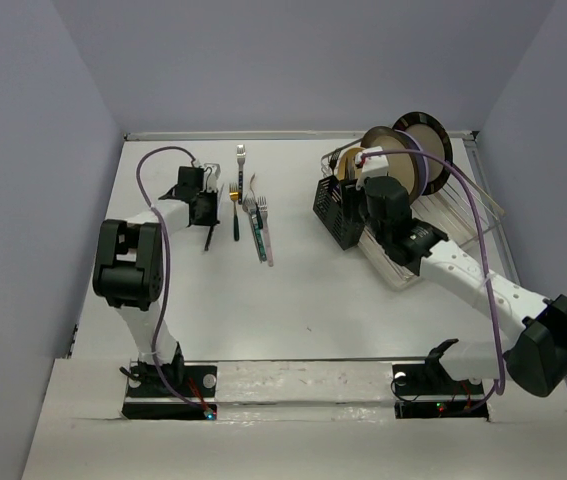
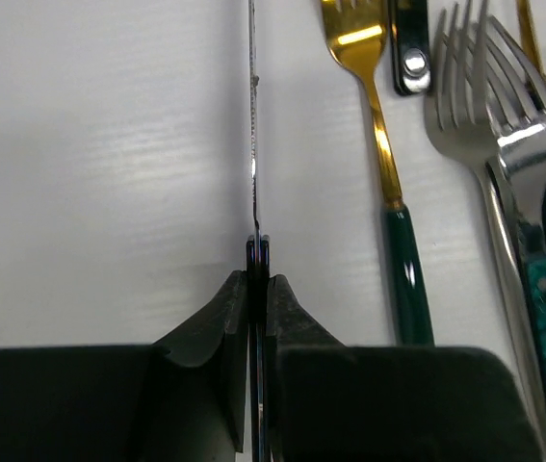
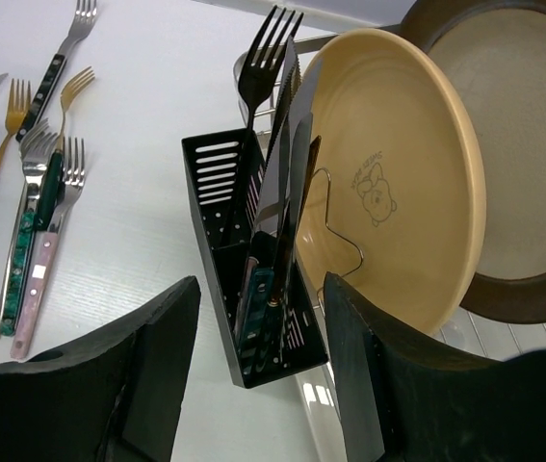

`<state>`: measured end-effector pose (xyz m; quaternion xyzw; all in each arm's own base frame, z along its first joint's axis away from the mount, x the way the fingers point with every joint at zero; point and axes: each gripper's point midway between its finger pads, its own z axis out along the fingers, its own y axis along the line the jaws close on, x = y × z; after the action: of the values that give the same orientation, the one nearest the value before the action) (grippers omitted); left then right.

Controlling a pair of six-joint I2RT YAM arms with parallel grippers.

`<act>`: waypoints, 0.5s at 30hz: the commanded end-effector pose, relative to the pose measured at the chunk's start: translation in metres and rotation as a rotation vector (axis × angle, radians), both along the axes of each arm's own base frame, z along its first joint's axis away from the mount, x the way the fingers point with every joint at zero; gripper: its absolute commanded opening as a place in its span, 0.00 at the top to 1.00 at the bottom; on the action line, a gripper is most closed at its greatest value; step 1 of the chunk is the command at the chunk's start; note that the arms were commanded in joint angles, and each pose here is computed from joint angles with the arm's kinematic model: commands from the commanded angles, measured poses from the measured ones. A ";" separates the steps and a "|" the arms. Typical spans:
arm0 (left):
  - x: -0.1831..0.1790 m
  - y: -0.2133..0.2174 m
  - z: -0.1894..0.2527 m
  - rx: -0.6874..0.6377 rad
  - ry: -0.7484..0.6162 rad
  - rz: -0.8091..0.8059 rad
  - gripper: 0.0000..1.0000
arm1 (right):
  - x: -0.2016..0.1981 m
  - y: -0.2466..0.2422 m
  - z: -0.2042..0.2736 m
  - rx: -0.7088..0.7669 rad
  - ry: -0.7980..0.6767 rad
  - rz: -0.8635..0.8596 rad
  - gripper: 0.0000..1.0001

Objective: Sort the eating utensils into containers

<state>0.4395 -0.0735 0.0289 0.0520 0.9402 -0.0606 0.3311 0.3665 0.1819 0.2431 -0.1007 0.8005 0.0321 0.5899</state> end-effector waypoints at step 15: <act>-0.141 -0.104 0.286 -0.391 -0.717 -0.727 1.00 | -0.081 0.143 0.132 0.489 -0.322 0.930 0.28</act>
<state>0.3327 -0.1508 0.3114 0.2577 0.7025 -0.2535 0.6130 0.3214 0.2848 0.3098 -0.2437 0.6825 0.3206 0.6099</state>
